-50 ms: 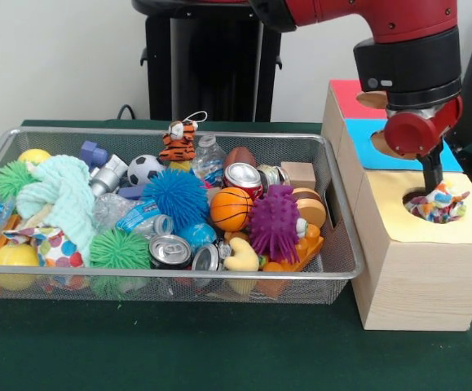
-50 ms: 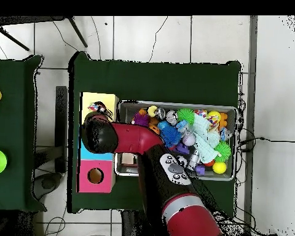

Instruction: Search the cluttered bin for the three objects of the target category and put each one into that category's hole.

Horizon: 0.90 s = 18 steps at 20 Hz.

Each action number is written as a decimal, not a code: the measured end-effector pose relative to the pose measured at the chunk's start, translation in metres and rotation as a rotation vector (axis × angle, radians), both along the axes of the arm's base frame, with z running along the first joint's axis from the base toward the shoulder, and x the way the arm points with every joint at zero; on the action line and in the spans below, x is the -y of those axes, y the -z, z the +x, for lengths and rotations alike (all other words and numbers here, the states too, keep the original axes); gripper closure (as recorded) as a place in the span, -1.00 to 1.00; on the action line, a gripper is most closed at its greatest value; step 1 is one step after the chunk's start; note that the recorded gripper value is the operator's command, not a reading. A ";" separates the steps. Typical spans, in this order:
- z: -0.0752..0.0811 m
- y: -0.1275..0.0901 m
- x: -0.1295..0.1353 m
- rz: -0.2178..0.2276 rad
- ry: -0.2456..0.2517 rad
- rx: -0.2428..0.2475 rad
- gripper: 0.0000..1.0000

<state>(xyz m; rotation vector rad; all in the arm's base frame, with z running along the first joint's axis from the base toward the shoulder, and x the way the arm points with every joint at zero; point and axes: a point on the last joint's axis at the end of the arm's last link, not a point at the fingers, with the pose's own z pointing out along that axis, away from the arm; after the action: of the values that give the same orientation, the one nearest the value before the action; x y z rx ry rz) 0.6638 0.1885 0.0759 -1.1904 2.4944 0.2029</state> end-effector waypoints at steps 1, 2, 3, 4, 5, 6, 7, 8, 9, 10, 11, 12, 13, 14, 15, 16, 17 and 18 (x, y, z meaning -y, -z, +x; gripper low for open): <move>0.000 0.000 0.000 -0.001 -0.001 0.003 1.00; 0.000 0.001 -0.001 -0.004 -0.005 0.009 1.00; 0.000 0.001 -0.002 -0.007 -0.008 0.016 1.00; 0.000 0.001 -0.003 -0.012 -0.012 0.024 1.00; 0.001 0.001 -0.005 -0.018 -0.018 0.036 1.00; 0.001 0.001 -0.007 -0.025 -0.023 0.048 1.00; 0.002 0.001 -0.009 -0.030 -0.028 0.059 1.00; 0.002 0.001 -0.011 -0.033 -0.032 0.066 1.00; 0.003 0.002 -0.013 -0.041 -0.040 0.086 1.00; 0.003 0.002 -0.016 -0.049 -0.048 0.105 1.00; 0.004 0.003 -0.018 -0.056 -0.056 0.124 1.00; 0.004 0.003 -0.019 -0.061 -0.060 0.136 1.00; 0.004 0.003 -0.020 -0.068 -0.064 0.150 1.00; 0.004 0.004 -0.021 -0.074 -0.069 0.164 1.00; 0.004 0.004 -0.022 -0.082 -0.075 0.178 1.00; 0.004 0.004 -0.022 -0.087 -0.078 0.185 1.00; 0.004 0.004 -0.023 -0.095 -0.084 0.196 1.00; 0.003 0.004 -0.025 -0.110 -0.091 0.213 1.00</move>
<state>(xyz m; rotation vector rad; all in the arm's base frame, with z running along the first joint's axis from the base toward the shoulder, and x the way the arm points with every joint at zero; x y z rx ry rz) 0.6671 0.2135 0.0715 -1.2983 2.2941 -0.0370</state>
